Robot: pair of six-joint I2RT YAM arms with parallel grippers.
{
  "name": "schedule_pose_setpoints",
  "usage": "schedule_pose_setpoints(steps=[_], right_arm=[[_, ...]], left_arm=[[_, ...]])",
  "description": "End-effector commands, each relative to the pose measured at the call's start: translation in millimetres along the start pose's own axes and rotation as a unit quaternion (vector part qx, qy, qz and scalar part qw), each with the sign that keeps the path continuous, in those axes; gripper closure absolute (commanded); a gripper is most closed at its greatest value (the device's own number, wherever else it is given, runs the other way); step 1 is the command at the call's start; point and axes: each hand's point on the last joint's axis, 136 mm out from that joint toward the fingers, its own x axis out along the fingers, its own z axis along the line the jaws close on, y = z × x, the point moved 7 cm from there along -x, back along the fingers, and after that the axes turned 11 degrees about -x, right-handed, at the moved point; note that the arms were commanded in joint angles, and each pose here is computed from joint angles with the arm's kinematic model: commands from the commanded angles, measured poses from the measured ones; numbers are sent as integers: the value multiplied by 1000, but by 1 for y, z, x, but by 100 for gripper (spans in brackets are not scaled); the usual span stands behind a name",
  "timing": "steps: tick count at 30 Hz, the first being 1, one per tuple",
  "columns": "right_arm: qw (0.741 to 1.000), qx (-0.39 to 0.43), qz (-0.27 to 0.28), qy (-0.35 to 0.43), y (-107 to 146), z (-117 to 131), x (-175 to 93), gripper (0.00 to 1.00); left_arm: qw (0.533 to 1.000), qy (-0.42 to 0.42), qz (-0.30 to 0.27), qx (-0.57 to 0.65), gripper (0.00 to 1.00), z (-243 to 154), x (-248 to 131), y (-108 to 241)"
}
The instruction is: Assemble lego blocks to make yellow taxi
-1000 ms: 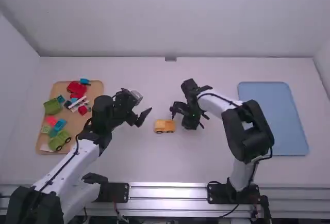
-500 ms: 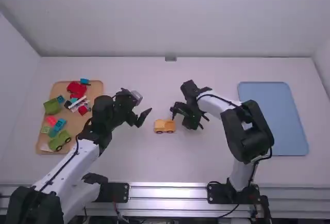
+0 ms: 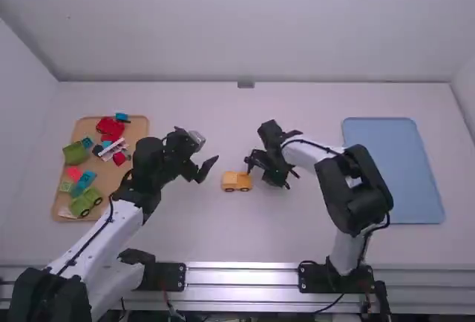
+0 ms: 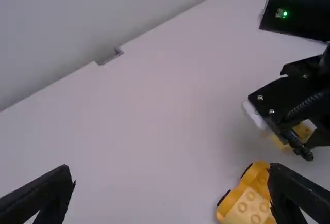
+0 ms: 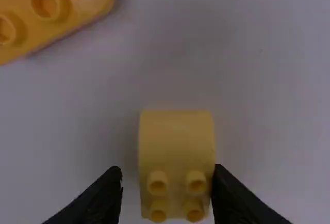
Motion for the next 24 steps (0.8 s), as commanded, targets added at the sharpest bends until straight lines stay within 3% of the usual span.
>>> schedule_pose_setpoints(steps=[1, 3, 10, 13, 14, 16, 17, 21, 23, 24], right_arm=[[999, 40, 10, -2, 2, 1, 4, 60], [996, 91, 13, -2, 3, 2, 4, 72], [970, 242, 29, -18, 7, 9, 3, 72], [940, 339, 32, -14, 6, 10, 3, 73], [926, 376, 31, -12, 5, 10, 3, 82], [901, 433, 23, -6, 3, 7, 4, 87], [871, 491, 18, -3, 3, 5, 4, 100], [765, 643, 27, -2, 6, 7, 3, 100], [709, 705, 34, -3, 7, 9, 3, 89], [696, 717, 35, -5, 7, 10, 3, 89]], left_arm=[[1000, 9, -7, 0, 1, -3, -2, -3], [1000, 8, -7, -4, 1, -2, -2, -3], [1000, 5, -8, -9, 1, -2, -2, -3], [1000, 3, -10, -10, 1, -1, -2, -4], [1000, 5, -9, -9, 1, -2, -2, -4], [1000, 5, -9, -9, 1, -2, -2, -4], [1000, 5, -8, -10, 1, -2, -2, -3], [1000, 4, -5, -13, 1, -1, -2, -2], [1000, 6, -4, -13, 1, -2, -2, -2], [1000, 6, -3, -13, 1, -2, -2, -1]])
